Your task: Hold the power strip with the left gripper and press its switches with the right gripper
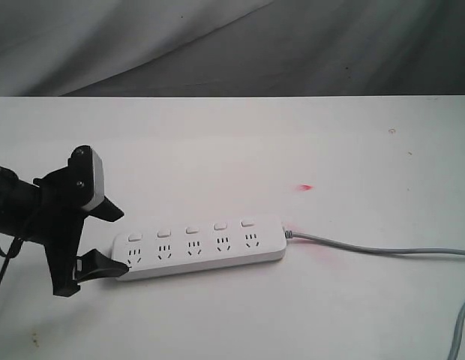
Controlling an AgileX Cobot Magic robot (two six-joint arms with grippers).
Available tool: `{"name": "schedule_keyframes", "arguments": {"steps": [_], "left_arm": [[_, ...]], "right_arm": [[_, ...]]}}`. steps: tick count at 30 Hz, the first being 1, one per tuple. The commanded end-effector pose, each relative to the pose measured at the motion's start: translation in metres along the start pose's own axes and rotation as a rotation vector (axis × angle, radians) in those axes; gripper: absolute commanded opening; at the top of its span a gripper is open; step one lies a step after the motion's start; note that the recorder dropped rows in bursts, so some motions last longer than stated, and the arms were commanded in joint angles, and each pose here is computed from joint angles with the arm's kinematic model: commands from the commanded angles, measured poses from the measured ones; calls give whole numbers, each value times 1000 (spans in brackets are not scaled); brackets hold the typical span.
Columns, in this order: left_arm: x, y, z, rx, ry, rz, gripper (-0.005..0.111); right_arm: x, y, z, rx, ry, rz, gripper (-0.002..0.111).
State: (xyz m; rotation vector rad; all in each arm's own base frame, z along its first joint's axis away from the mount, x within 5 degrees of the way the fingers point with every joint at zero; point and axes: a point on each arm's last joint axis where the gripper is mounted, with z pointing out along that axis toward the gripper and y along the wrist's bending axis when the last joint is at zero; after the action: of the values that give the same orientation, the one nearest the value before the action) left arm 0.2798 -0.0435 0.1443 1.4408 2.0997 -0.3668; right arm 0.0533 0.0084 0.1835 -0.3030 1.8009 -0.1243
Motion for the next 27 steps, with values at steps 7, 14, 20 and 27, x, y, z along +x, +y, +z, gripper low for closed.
{"name": "schedule_keyframes", "arguments": {"steps": [7, 14, 20, 27], "left_arm": [[14, 9, 19, 1, 69, 0, 79], [8, 19, 18, -20, 55, 10, 79], [14, 18, 28, 27, 59, -6, 79], [18, 17, 37, 76, 54, -21, 79]], "right_arm": [[1, 0, 0, 9, -2, 10, 0], [1, 0, 0, 9, -2, 10, 0], [1, 0, 0, 9, -2, 10, 0], [1, 0, 0, 9, -2, 10, 0]]}}
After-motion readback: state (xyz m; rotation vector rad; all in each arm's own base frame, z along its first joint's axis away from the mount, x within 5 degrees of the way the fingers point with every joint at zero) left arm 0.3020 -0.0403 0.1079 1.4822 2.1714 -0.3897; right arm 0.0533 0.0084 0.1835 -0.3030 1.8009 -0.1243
